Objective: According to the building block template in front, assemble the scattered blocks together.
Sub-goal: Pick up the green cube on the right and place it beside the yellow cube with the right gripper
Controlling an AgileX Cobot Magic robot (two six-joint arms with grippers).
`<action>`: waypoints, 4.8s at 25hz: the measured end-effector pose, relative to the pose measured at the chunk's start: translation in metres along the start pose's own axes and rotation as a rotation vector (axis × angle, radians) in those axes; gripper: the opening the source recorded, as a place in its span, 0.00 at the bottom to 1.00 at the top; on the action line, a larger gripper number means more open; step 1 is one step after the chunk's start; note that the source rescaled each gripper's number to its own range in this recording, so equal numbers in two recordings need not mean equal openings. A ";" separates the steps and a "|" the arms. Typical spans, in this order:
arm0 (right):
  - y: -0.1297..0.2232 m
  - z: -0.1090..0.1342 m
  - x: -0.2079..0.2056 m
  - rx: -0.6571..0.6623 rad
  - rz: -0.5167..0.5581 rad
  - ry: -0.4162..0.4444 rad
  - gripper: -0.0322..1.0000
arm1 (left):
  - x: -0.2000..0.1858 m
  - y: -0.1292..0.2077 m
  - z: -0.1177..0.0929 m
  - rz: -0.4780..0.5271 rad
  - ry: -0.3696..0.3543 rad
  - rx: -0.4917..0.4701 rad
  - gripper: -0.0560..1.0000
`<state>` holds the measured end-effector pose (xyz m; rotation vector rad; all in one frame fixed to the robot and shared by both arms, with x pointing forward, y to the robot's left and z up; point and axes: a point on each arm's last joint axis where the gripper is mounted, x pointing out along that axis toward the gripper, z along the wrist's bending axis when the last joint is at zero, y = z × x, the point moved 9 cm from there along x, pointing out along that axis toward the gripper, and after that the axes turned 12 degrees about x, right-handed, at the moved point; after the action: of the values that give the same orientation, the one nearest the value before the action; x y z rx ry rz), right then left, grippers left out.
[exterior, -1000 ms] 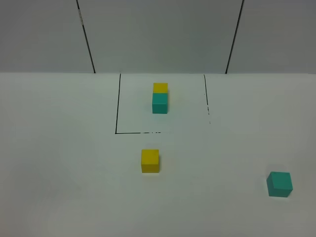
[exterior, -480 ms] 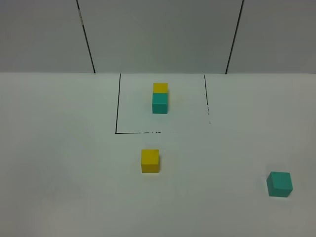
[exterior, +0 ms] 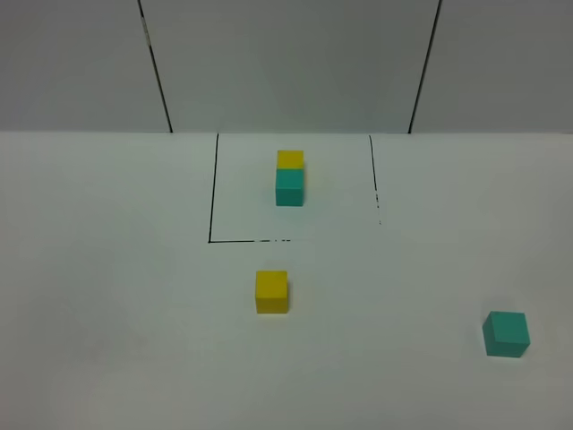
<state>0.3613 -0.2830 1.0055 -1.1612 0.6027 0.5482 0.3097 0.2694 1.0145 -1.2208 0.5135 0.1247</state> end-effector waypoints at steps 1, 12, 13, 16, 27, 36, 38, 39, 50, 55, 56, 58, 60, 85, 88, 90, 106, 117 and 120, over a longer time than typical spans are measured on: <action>-0.009 0.003 0.008 0.003 0.038 0.011 0.99 | 0.000 0.000 0.000 0.000 0.000 0.000 0.72; -0.050 0.024 0.171 -0.045 0.540 0.089 0.99 | 0.000 0.000 0.000 0.000 0.000 0.000 0.72; -0.048 0.025 0.183 -0.054 0.563 0.093 0.99 | 0.000 0.000 0.000 0.000 0.000 0.000 0.72; -0.044 0.029 0.208 -0.061 0.594 0.103 0.99 | 0.000 0.000 0.000 0.000 0.000 0.000 0.72; -0.018 0.010 0.261 -0.056 0.651 0.175 0.99 | 0.000 0.000 0.000 0.000 0.000 0.000 0.72; -0.003 0.002 0.277 -0.041 0.689 0.207 1.00 | 0.000 0.000 0.000 0.000 0.000 0.000 0.72; 0.001 -0.001 0.280 -0.042 0.705 0.213 1.00 | 0.000 0.000 0.000 0.000 0.000 0.000 0.72; 0.003 -0.001 0.281 -0.042 0.712 0.216 1.00 | 0.000 0.000 0.000 0.000 0.000 0.000 0.72; 0.006 -0.003 0.283 -0.042 0.720 0.219 0.98 | 0.000 0.000 0.000 0.000 0.000 0.000 0.72; 0.006 -0.003 0.283 -0.034 0.720 0.222 0.70 | 0.000 0.000 0.000 0.000 0.000 0.000 0.72; 0.006 -0.003 0.283 -0.034 0.719 0.222 0.61 | 0.000 0.000 0.000 0.000 0.000 0.000 0.72; 0.006 -0.003 0.283 -0.034 0.719 0.222 0.41 | 0.000 0.000 0.000 0.000 0.000 0.000 0.72; 0.006 -0.003 0.283 -0.033 0.719 0.223 0.18 | 0.000 0.000 0.000 0.000 0.000 0.000 0.72; -0.050 0.130 0.257 -0.921 0.690 -0.174 0.04 | 0.000 0.000 0.000 0.000 0.000 0.000 0.72; -0.048 0.152 0.261 -1.018 0.626 -0.195 0.04 | 0.000 0.000 0.000 0.000 0.000 0.000 0.72; -0.045 0.163 0.265 -1.078 0.613 -0.202 0.04 | 0.000 0.000 0.000 0.000 0.000 0.000 0.72; 0.002 0.214 0.323 -1.389 0.728 -0.290 0.04 | 0.000 0.000 0.000 0.000 0.000 0.000 0.72; 0.017 0.216 0.343 -1.390 0.749 -0.307 0.04 | 0.000 0.000 0.000 0.000 0.000 0.000 0.72; 0.017 0.219 0.345 -1.392 0.762 -0.307 0.04 | 0.000 0.000 0.000 0.000 0.000 0.000 0.72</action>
<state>0.6313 -0.0399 0.8179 -2.0517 0.3226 1.9540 0.3097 0.2694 1.0145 -1.2208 0.5135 0.1247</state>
